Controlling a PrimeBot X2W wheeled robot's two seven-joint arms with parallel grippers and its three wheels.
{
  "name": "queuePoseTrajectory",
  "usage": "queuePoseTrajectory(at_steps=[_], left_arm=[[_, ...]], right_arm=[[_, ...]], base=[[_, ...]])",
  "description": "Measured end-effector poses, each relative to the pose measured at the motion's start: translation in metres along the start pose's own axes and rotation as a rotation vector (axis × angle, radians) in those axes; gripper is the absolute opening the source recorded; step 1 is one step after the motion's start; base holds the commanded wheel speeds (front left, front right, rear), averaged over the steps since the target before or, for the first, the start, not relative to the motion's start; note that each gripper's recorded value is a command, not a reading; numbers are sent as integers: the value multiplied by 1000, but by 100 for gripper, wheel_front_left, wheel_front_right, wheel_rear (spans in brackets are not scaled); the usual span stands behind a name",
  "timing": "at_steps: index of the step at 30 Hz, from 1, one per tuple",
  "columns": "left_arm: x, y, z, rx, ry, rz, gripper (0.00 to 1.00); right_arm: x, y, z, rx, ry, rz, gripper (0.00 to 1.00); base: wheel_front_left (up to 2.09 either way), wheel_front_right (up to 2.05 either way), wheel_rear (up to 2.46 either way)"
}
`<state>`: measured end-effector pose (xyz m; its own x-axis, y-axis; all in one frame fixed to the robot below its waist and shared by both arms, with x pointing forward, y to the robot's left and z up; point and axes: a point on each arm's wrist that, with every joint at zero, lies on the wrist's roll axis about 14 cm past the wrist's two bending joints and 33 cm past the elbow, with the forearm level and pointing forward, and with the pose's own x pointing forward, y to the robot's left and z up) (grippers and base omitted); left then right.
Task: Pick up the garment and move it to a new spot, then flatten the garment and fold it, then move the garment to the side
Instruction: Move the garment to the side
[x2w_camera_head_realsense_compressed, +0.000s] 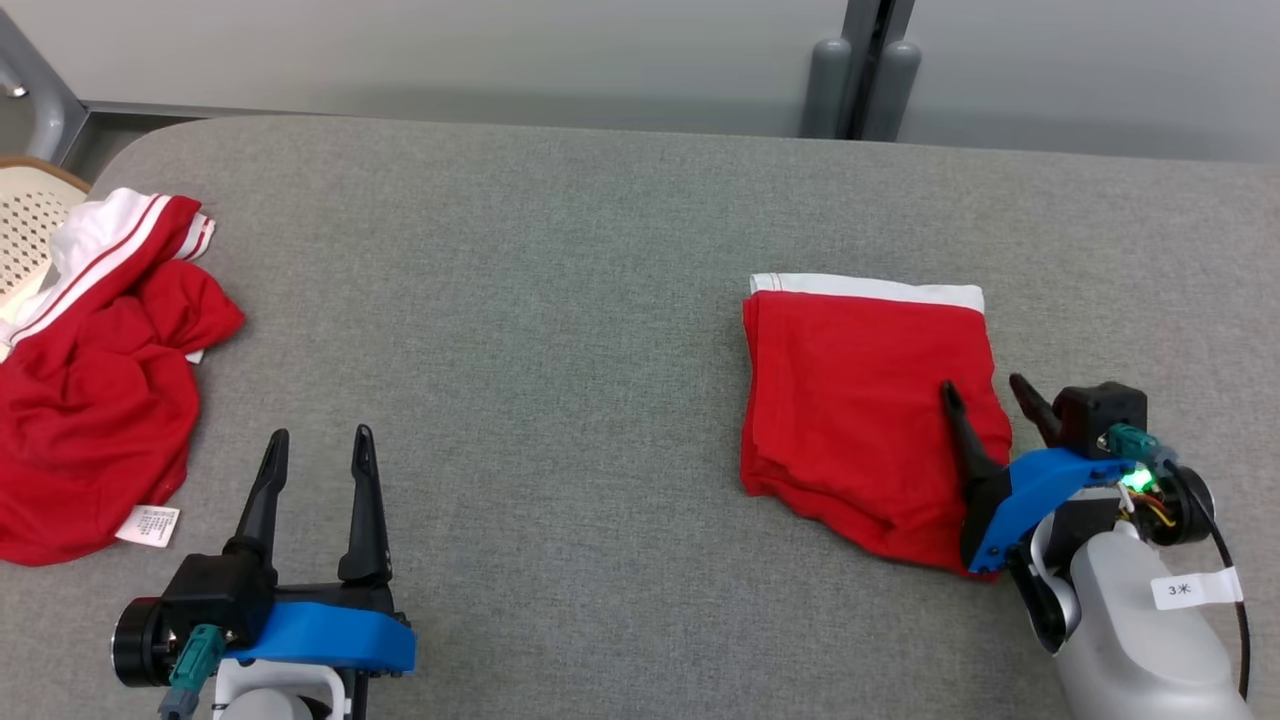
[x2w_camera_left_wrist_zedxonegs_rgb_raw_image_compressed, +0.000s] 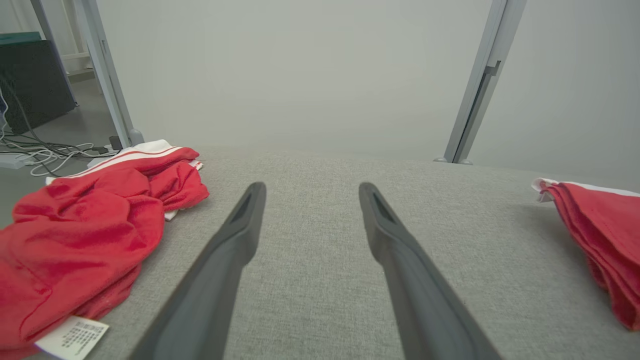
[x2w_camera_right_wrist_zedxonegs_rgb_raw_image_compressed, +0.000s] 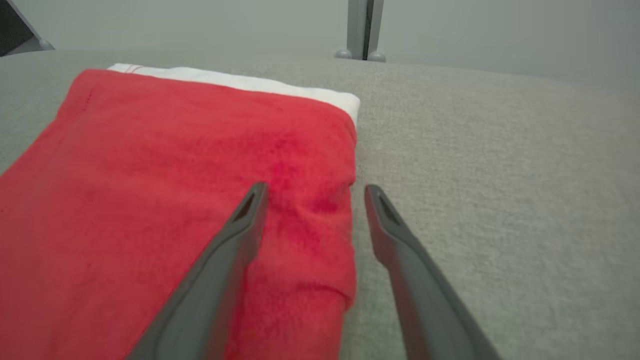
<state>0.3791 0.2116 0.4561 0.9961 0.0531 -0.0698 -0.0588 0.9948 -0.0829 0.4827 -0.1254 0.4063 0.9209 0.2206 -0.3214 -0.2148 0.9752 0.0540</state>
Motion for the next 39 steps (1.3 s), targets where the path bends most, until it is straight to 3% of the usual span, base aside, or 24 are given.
queuePoseTrajectory(at_steps=[7, 14, 15, 16, 25, 33, 39], left_arm=[[-1, 4, -1, 1, 4, 11, 100], [-2, 4, 0, -8, 2, 14, 100], [-2, 4, 0, -9, 2, 13, 100], [-2, 4, 0, -10, 1, 13, 100], [-4, 2, 4, -17, -10, 10, 100], [11, -16, 5, -23, -20, -41, 100], [39, -49, 4, -23, -30, -138, 100]], right_arm=[[-4, -1, -37, 25, 106, -12, 100], [-4, 16, -44, 58, 128, 24, 100], [-3, 20, -43, 72, 120, 29, 45], [-3, 23, -42, 77, 115, 38, 2], [-8, 15, -36, 63, 86, 33, 0], [-15, -28, -25, 50, 40, -45, 0], [-30, -73, -18, 56, -3, -143, 0]], base=[[0, 0, 0], [0, 0, 0], [0, 0, 0], [0, 0, 0], [0, 0, 0], [0, 0, 0], [0, 0, 0]])
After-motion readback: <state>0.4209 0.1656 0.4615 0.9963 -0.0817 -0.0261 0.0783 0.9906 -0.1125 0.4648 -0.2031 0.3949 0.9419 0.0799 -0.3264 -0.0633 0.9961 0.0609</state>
